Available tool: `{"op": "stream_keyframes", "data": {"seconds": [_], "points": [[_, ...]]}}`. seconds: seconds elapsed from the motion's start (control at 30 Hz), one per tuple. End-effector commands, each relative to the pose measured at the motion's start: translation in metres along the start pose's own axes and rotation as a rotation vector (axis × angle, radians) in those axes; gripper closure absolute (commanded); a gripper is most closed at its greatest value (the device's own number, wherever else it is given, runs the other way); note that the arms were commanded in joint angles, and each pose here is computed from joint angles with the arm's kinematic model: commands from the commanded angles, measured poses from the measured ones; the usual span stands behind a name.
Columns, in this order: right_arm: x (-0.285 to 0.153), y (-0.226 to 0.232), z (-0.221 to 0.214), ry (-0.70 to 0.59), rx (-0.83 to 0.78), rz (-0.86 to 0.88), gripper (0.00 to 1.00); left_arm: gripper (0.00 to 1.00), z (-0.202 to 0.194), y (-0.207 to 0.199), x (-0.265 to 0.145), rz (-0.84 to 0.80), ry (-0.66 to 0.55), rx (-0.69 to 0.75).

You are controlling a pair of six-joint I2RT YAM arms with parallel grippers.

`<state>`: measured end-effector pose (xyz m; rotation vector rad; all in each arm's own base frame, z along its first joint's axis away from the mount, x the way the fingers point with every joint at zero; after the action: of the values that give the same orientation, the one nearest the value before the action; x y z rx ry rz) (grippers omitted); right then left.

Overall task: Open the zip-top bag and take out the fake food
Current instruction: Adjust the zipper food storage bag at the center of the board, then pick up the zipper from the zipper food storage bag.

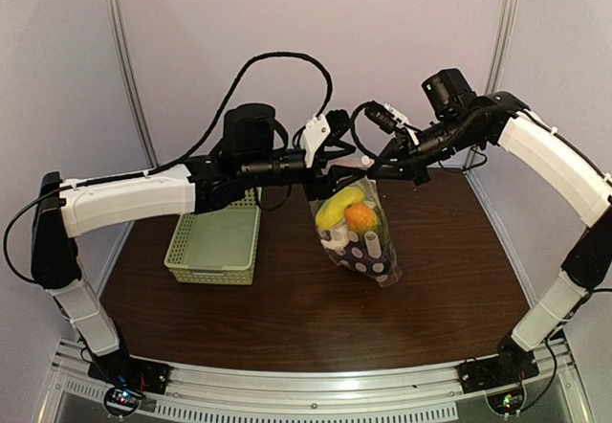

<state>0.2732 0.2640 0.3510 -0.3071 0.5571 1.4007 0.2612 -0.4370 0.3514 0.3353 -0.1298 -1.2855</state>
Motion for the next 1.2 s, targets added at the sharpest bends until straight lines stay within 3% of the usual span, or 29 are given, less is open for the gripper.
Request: {"op": "stream_keyframes", "data": {"seconds": [0.0, 0.3, 0.53, 1.17], "points": [[-0.012, 0.024, 0.003, -0.024, -0.087, 0.053, 1.00, 0.41, 0.012, -0.003, -0.010, -0.086, -0.069, 0.025], [-0.016, 0.031, -0.008, 0.020, -0.150, 0.051, 1.00, 0.40, 0.021, 0.006, -0.028, -0.213, -0.129, -0.025], [-0.020, 0.018, 0.011, -0.012, -0.136, -0.025, 1.00, 0.41, 0.024, 0.002, -0.014, -0.319, -0.122, -0.049], [-0.011, 0.035, 0.007, 0.028, -0.206, 0.051, 1.00, 0.42, 0.011, -0.009, 0.017, -0.445, -0.094, -0.140]]}}
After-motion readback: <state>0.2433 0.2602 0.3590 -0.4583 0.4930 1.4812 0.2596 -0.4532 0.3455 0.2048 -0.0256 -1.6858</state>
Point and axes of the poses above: each gripper's point midway between its finger pads, its own x axis out along the fingers, its own y axis along the line the jaws close on, z = x × y, the point moved 4 cm from there along -x, back along the fingers, and after that the axes turned 2 degrees about x, right-handed, at the moved point
